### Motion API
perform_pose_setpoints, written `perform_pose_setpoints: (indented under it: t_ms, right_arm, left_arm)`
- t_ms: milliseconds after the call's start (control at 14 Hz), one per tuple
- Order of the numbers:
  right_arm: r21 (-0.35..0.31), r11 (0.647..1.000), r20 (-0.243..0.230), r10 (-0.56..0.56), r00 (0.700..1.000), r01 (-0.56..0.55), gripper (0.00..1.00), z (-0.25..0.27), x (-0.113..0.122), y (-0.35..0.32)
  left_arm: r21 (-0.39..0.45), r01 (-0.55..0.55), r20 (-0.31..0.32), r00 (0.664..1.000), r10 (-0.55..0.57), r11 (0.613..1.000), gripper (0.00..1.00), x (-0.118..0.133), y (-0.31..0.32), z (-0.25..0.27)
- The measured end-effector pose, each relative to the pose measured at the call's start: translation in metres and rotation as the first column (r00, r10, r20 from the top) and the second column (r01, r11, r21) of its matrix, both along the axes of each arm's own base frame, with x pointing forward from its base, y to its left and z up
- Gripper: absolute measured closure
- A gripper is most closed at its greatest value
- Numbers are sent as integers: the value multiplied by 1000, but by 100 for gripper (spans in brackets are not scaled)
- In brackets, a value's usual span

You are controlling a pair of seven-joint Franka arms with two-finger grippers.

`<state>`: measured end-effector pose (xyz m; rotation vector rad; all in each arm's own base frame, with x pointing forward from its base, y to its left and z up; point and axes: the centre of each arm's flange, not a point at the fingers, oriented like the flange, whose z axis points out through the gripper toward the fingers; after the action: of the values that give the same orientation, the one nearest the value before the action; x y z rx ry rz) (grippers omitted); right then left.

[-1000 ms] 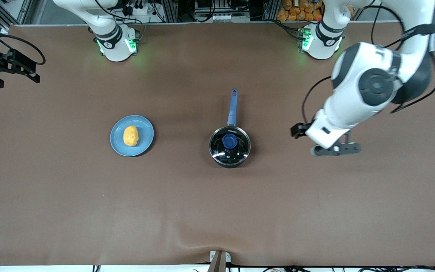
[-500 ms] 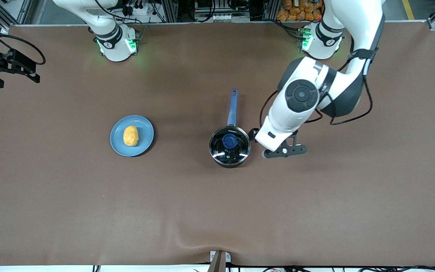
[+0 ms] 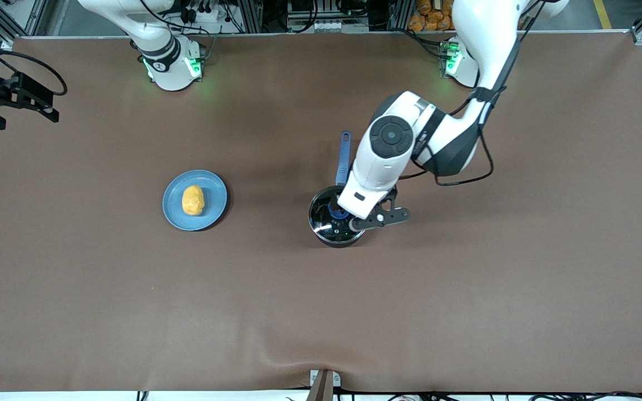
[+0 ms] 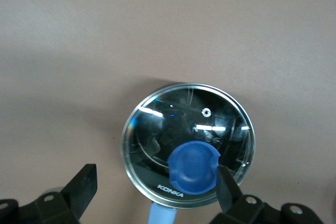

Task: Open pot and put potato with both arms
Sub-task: 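Move the left gripper over the pot lid's blue knob, then lower the left gripper and grasp the blue lid knob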

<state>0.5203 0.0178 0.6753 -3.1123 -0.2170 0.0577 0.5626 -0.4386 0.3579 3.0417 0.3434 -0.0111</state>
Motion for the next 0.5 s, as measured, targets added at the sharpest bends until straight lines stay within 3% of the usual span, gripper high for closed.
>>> perform_pose_setpoints:
  t_ms: [500]
  right_arm:
    - [0,1000,0,0,1000,0,0,0,0,0]
  left_arm:
    - [2,-36,-3,999,36,999,0,-3,-35,-38]
